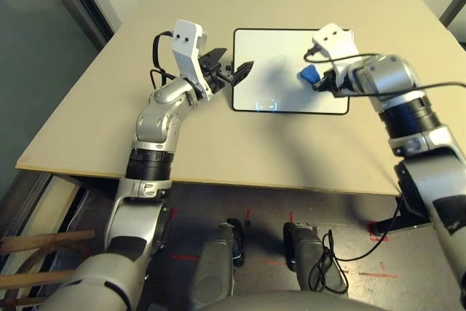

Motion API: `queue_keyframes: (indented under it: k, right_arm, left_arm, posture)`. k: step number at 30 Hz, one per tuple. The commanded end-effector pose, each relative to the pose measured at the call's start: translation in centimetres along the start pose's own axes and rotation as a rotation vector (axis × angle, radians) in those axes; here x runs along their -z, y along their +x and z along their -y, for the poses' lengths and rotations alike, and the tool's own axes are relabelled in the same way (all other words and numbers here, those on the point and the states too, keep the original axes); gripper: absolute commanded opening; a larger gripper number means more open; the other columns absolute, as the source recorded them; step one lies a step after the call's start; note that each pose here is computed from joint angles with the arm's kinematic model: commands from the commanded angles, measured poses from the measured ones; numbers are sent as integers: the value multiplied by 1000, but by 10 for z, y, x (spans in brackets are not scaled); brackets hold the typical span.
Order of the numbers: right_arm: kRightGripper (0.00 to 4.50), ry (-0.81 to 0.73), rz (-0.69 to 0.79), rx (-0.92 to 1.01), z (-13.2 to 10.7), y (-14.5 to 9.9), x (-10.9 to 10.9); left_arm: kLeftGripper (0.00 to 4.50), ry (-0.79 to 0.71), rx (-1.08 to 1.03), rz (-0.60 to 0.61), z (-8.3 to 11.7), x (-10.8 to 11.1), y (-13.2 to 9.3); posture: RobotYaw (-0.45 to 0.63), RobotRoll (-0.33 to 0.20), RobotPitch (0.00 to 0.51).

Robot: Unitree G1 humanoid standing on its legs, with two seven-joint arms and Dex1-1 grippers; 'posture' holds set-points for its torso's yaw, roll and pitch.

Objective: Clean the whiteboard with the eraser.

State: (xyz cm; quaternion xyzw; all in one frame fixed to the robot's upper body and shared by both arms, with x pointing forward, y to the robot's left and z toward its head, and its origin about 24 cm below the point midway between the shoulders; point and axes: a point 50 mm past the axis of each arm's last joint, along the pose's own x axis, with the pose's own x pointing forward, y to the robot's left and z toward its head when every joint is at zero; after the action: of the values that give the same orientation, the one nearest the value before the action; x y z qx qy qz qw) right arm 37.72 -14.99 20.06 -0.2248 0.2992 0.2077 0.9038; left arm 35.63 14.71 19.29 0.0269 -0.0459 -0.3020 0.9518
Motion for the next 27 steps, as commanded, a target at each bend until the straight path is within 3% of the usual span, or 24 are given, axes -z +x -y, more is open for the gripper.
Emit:
queue_keyframes:
  k: [1, 8, 14, 18, 22, 27]
  right_arm:
    - [536, 6, -18, 73, 19, -1, -3]
    - [535, -11, -43, 118, 37, -2, -2]
    - [533, -56, -140, 19, 13, 4, 22]
    - [533, -71, -148, 20, 14, 0, 24]
    - [532, -64, -101, 66, 26, -5, 10]
    - [526, -37, 33, 122, 37, -14, -26]
  left_arm:
    - [4500, 0, 5, -5, 2, 1, -2]
    - [4500, -2, 3, -5, 2, 2, -2]
    - [4500, -5, -1, -6, 2, 3, -3]
    - [4500, -7, -2, -6, 2, 3, -3]
    - [4500, -9, 2, -6, 3, 3, -2]
    - [4500, -10, 4, -3, 3, 3, -1]
  posture:
    - [47, 0, 198]
    - [48, 0, 200]
    - [48, 0, 208]
    - [44, 0, 209]
    - [42, 0, 209]
    - [44, 0, 208]
